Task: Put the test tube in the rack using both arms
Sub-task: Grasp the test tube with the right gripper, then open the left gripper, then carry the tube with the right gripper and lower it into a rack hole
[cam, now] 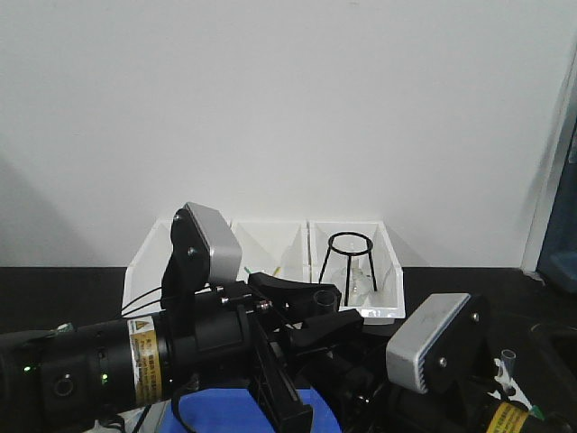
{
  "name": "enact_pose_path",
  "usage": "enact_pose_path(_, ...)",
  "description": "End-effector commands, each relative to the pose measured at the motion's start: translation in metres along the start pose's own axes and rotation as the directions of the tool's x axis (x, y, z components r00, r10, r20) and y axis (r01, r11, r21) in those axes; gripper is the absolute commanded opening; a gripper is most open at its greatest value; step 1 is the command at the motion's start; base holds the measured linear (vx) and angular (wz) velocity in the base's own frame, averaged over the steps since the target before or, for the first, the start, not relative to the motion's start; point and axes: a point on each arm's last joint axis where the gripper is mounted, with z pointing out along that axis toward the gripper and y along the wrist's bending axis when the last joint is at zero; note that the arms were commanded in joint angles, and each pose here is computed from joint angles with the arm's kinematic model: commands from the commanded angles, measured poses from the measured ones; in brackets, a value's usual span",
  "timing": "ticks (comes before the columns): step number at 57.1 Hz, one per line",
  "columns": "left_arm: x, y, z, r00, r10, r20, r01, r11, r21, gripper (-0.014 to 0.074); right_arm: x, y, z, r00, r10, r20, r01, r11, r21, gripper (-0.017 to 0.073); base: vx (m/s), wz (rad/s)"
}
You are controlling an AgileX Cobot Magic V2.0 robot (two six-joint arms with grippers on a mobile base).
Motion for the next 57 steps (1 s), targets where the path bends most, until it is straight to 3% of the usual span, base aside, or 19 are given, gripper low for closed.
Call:
enact_pose_path(1, -0.028, -0.008, -0.006, 0.993, -0.008, 0.115, 0.003, 0.999, 0.044, 0.0066, -0.024, 0.000, -0.001, 0.991, 0.000, 0.134, 0.001, 1.000, -0.013, -0.0013, 0.00, 0.00)
enact_pose_path(18, -0.030, -0.009, -0.008, 0.989, -0.089, 0.116, 0.084, 0.995, 0.050, 0.0367, -0.024, -0.001, -0.001, 0.991, 0.011, 0.137, -0.011, 1.000, -0.006, -0.0012, 0.00, 0.00)
enact_pose_path(26, -0.046, -0.011, -0.023, 0.989, -0.051, 0.141, 0.053, 0.998, -0.014, 0.0454, -0.026, -0.004, -0.003, 0.988, 0.048, 0.147, -0.052, 0.998, 0.021, -0.0010, 0.00, 0.00)
enact_pose_path(32, -0.065, -0.011, -0.047, 0.989, 0.026, 0.147, -0.006, 0.990, -0.138, 0.0459, -0.031, -0.006, -0.007, 0.987, 0.026, 0.158, -0.035, 0.998, 0.052, -0.0008, 0.00, 0.00)
enact_pose_path(36, -0.076, -0.013, -0.065, 0.987, 0.089, 0.131, -0.056, 0.971, -0.233, 0.0442, -0.034, -0.007, -0.011, 0.988, -0.007, 0.157, -0.007, 0.996, 0.084, -0.0008, 0.00, 0.00)
enact_pose_path(39, -0.084, -0.015, -0.079, 0.984, 0.133, 0.118, -0.091, 0.946, -0.310, 0.0412, -0.037, -0.010, -0.016, 0.989, -0.023, 0.149, 0.005, 0.992, 0.125, -0.0008, 0.00, 0.00)
enact_pose_path(42, -0.093, -0.020, -0.100, 0.979, 0.170, 0.116, -0.112, 0.912, -0.395, 0.0332, -0.040, -0.022, -0.026, 0.987, -0.001, 0.162, -0.033, 0.978, 0.204, -0.0008, 0.00, 0.00)
enact_pose_path(48, -0.090, -0.031, -0.129, 0.978, 0.162, 0.131, -0.085, 0.884, -0.460, 0.0141, -0.038, -0.043, -0.050, 0.979, 0.031, 0.202, -0.098, 0.938, 0.331, -0.0008, 0.00, 0.00)
enact_pose_path(52, -0.079, -0.038, -0.144, 0.980, 0.158, 0.124, -0.080, 0.874, -0.480, -0.0007, -0.035, -0.055, -0.071, 0.977, 0.007, 0.214, -0.098, 0.905, 0.414, -0.0008, 0.00, 0.00)
enact_pose_path(57, -0.060, -0.044, -0.157, 0.986, 0.134, 0.102, -0.065, 0.860, -0.506, -0.0010, -0.027, -0.066, -0.095, 0.976, -0.020, 0.215, -0.096, 0.854, 0.512, -0.0008, 0.00, 0.00)
